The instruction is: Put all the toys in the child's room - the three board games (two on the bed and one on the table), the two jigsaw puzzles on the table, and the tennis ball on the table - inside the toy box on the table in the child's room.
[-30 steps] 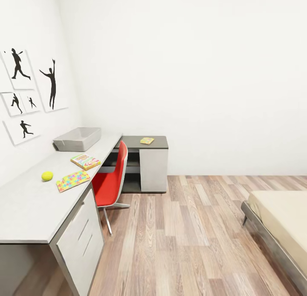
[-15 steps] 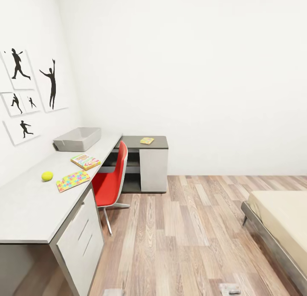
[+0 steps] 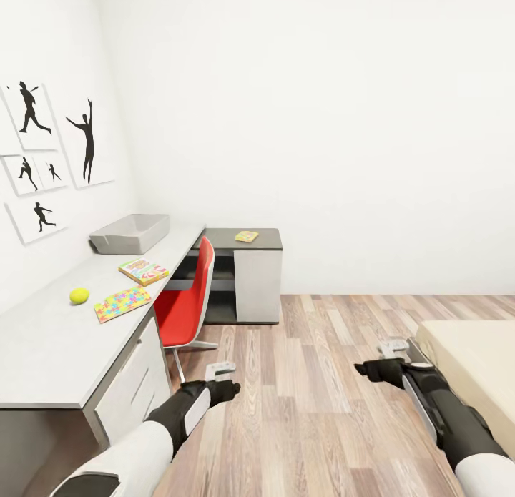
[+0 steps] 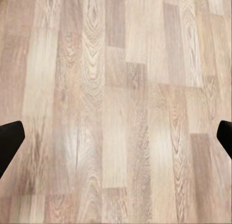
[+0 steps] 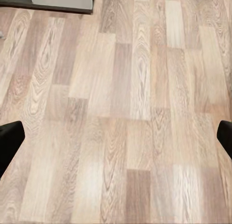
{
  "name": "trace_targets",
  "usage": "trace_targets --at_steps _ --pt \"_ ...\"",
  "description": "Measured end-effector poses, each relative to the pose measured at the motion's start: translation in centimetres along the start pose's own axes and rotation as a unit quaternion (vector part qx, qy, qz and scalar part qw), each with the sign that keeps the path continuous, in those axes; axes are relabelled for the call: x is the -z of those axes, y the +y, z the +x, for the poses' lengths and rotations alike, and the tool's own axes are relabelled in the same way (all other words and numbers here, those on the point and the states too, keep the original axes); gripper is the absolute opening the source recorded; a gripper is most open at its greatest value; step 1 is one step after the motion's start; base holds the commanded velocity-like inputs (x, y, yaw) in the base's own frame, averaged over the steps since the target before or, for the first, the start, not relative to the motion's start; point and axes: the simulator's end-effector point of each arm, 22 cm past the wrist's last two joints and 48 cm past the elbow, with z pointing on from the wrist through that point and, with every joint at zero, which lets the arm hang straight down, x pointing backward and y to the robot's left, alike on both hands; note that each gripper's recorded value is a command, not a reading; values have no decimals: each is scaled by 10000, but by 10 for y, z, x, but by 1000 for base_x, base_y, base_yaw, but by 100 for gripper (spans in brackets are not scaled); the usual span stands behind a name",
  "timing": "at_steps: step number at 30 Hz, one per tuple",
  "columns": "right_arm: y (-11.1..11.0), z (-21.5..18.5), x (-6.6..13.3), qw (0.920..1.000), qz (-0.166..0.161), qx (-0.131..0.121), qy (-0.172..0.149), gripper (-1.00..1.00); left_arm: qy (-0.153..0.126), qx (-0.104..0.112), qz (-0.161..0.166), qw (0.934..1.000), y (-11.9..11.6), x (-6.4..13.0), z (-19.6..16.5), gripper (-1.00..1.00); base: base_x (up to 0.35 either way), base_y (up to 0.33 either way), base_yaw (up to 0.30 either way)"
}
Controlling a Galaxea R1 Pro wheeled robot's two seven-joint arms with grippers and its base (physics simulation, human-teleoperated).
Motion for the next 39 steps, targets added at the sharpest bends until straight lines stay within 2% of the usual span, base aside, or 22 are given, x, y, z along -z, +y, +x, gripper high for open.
trace_targets --at_steps 1,3,4,5,6,11,12,14,15,16,27,35,39 --pt "1 -7 7 9999 -7 49 -100 100 -131 29 77 9999 -4 3 -4 100 0 0 0" --pt "5 -12 18 9996 -19 129 -240 100 -402 -101 227 9989 -18 12 -10 100 0 0 0" --pt "7 -14 24 9993 -28 176 -330 100 -556 -99 359 9978 -29 21 -13 100 0 0 0" --pt "13 -12 37 9986 -54 266 -454 100 -561 78 637 9964 -57 43 -1 100 0 0 0" --pt "15 -10 39 9985 -62 282 -463 100 -673 73 756 9948 -69 53 -9 100 0 0 0" --pt "23 -12 46 9978 -96 324 -567 100 -663 77 880 9939 -81 62 -7 100 0 0 0" --pt "31 -8 58 9969 -136 388 -665 100 -654 159 981 9929 -87 65 -7 100 0 0 0" --pt "35 -7 63 9965 -157 413 -712 100 -653 170 1030 9924 -90 66 -6 100 46 0 0" --pt "37 -7 66 9962 -171 425 -745 100 -649 147 1072 9920 -94 67 -5 100 311 0 0" --pt "38 -8 71 9958 -155 423 -803 100 -608 -25 1135 9917 -106 68 2 100 318 0 0" --pt "36 -9 73 9955 -203 418 -830 100 -567 -122 1056 9927 -102 65 7 100 339 0 0" --pt "3 -14 80 9955 20 -8 -948 100 -556 -127 1055 9928 -101 64 8 100 345 0 0" --pt "-1 -15 80 9953 49 -55 -962 100 -554 -128 1053 9928 -101 64 8 100 346 0 0"
